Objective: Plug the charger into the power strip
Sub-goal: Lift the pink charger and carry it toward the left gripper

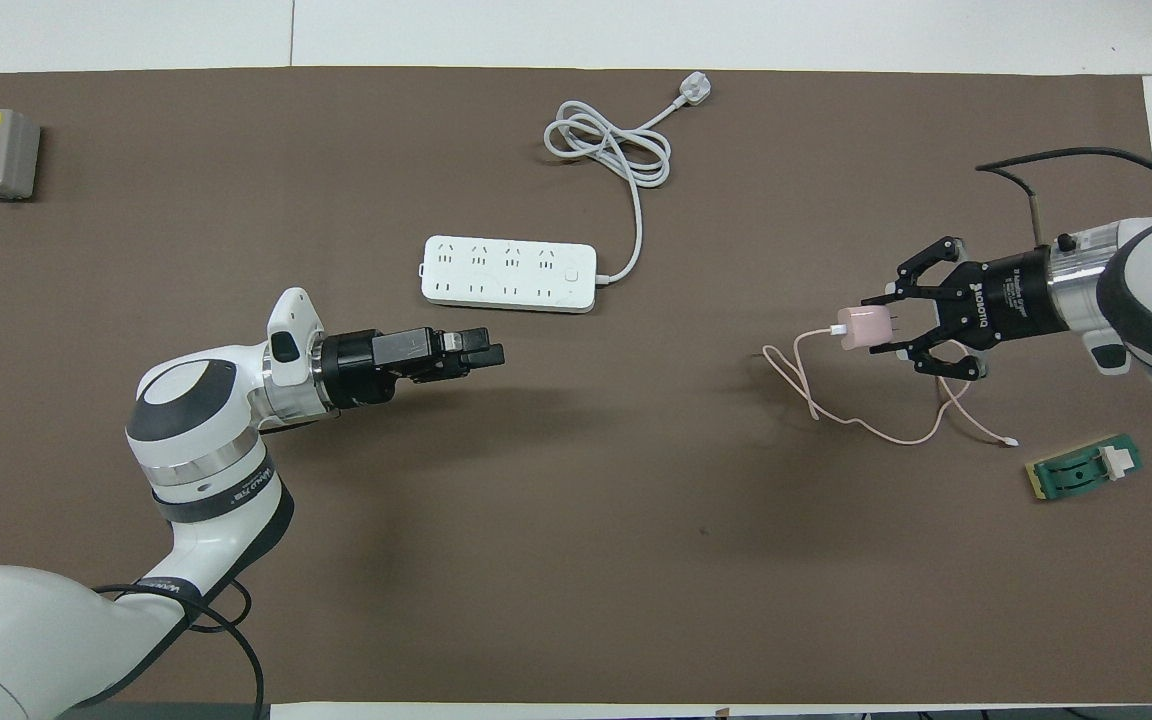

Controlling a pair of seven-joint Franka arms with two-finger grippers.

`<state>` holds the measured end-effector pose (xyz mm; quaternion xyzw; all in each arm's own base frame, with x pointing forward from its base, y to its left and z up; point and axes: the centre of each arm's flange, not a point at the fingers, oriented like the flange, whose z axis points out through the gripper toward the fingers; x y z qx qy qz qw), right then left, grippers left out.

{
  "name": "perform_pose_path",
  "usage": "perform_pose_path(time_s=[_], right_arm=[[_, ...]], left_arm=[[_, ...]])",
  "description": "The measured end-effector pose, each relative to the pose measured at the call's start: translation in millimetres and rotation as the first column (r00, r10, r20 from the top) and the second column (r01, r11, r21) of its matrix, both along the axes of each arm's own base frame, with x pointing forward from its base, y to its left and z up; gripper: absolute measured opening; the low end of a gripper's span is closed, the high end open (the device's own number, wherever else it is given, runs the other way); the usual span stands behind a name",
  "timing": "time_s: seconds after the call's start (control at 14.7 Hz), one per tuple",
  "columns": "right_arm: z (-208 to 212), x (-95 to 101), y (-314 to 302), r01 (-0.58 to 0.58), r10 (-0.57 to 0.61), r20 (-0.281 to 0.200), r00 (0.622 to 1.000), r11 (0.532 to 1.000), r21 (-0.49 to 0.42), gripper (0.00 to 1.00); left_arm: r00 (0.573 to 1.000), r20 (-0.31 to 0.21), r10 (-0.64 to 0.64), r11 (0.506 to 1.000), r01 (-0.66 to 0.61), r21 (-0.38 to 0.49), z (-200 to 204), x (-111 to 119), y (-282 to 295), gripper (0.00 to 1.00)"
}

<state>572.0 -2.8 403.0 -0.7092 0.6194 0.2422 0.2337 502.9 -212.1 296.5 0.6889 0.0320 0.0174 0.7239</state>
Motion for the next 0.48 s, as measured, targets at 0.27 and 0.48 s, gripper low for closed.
perform_pose_path(time_s=[0.27, 0.48], right_arm=[[14.2, 4.3, 52.4, 0.035, -0.036, 0.008, 0.999, 0.998, 0.051, 0.47], [17.5, 7.7, 102.1, 0.072, -0.073, 0.023, 0.997, 0.996, 0.045, 0.47]], left_arm=[[1.000, -0.004, 0.001, 1.000, -0.001, -0.001, 0.1, 0.2, 0.0, 1.00], [1.000, -0.004, 0.002, 1.000, -0.002, -0.002, 0.3, 0.1, -0.2, 1.00]])
